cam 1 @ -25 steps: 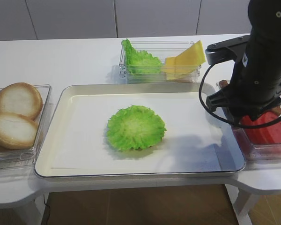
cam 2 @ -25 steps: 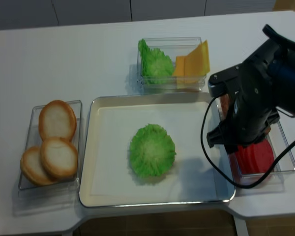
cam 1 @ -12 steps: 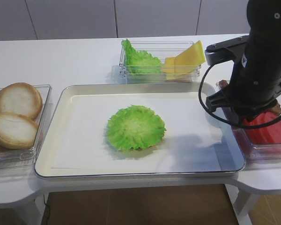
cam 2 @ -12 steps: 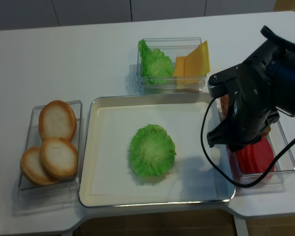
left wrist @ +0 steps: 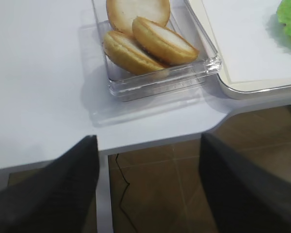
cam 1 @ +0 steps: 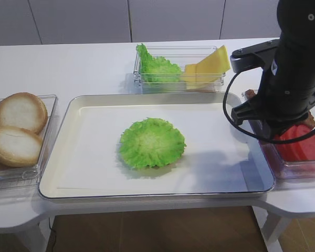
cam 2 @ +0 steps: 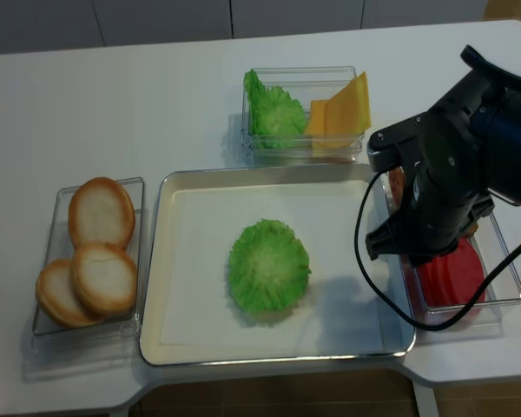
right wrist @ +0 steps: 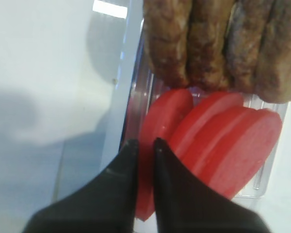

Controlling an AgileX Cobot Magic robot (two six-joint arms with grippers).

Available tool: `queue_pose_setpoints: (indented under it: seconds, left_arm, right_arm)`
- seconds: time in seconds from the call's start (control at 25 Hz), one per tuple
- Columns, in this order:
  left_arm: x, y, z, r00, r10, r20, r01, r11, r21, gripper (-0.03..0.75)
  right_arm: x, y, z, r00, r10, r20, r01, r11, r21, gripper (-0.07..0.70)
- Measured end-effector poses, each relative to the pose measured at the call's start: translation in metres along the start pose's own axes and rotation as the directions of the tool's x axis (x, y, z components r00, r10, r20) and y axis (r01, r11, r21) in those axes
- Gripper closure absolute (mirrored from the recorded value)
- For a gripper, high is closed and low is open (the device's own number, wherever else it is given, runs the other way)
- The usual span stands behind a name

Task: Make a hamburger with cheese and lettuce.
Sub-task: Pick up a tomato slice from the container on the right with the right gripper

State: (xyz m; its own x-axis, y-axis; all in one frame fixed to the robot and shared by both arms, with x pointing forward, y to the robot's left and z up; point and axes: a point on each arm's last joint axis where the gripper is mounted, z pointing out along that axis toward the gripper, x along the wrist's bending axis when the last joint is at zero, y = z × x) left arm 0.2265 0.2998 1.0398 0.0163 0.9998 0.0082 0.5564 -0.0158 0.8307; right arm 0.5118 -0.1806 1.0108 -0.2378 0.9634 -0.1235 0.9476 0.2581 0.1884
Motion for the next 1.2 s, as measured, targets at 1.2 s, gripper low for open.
queue_pose_setpoints:
  seconds: [1.2]
  left_arm:
    - [0.000, 0.000, 0.000, 1.000, 0.000, 0.000, 0.000, 1.000, 0.000, 0.237]
  right_arm:
    - [-0.012, 0.001, -0.080, 0.999, 0.016, -0.037, -0.022, 0.989, -0.147, 0.565]
